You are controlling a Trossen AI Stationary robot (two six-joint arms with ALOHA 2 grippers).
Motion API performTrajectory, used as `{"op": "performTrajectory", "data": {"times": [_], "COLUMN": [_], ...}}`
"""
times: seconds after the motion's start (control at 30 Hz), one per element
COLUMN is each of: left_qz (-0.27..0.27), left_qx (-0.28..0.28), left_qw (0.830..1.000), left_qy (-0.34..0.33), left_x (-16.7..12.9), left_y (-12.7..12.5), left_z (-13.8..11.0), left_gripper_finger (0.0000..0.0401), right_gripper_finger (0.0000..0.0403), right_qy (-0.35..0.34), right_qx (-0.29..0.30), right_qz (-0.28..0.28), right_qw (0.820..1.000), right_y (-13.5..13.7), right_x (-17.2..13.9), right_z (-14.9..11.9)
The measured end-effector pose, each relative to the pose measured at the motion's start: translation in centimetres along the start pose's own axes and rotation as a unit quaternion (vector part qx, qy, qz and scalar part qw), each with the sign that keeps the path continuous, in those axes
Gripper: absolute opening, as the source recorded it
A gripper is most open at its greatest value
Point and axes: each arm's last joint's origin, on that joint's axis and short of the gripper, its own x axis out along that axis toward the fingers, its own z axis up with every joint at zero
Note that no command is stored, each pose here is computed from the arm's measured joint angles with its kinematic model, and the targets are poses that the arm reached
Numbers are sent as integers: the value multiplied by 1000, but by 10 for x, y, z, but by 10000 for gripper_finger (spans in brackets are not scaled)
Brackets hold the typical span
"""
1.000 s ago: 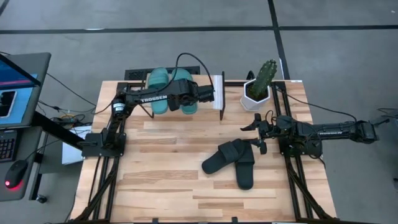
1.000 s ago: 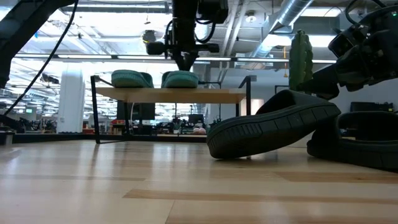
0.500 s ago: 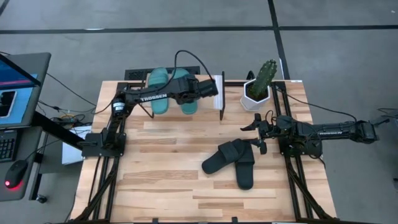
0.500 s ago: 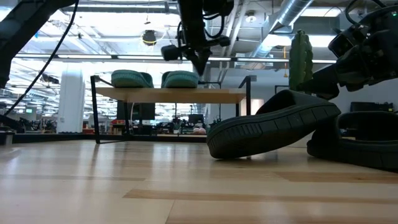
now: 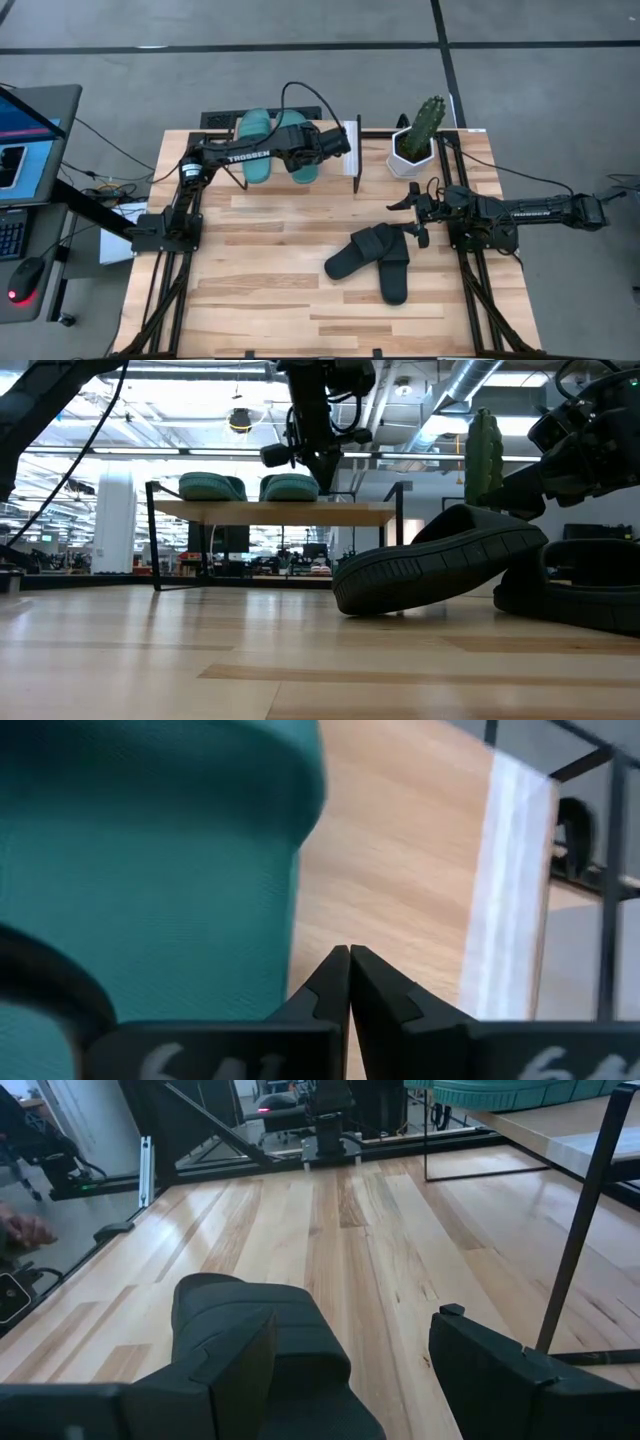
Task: Pick and place slides into the shelf
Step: Put the light blue slide on the shelf
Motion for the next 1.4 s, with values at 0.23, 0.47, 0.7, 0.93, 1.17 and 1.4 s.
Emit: {"op": "performTrajectory", "data": {"times": [0.23, 0.47, 0.7, 0.93, 1.17, 1.4], "left_qz": [18, 67, 119, 156, 187, 188], "left_qx": [3, 1, 4, 3, 0, -8], "left_qw": [1000, 998, 993, 988, 982, 981], "left_qy": [4, -2, -11, -19, -35, -51], "left_x": [1, 0, -3, -5, -12, -18], "left_y": [4, 14, 25, 33, 38, 39], "left_z": [-1, -1, 1, 2, 5, 10], "left_gripper_finger": [0, 0, 0, 0, 0, 0], "right_gripper_finger": [249, 249, 249, 249, 249, 249], "right_qy": [0, 0, 0, 0, 0, 0], "right_qx": [0, 0, 0, 0, 0, 0], "right_qz": [0, 0, 0, 0, 0, 0], "right_qw": [1000, 1000, 1000, 1000, 1000, 1000], "right_y": [0, 0, 0, 0, 0, 0], "right_x": [0, 0, 0, 0, 0, 0], "right_z": [0, 0, 0, 0, 0, 0]}}
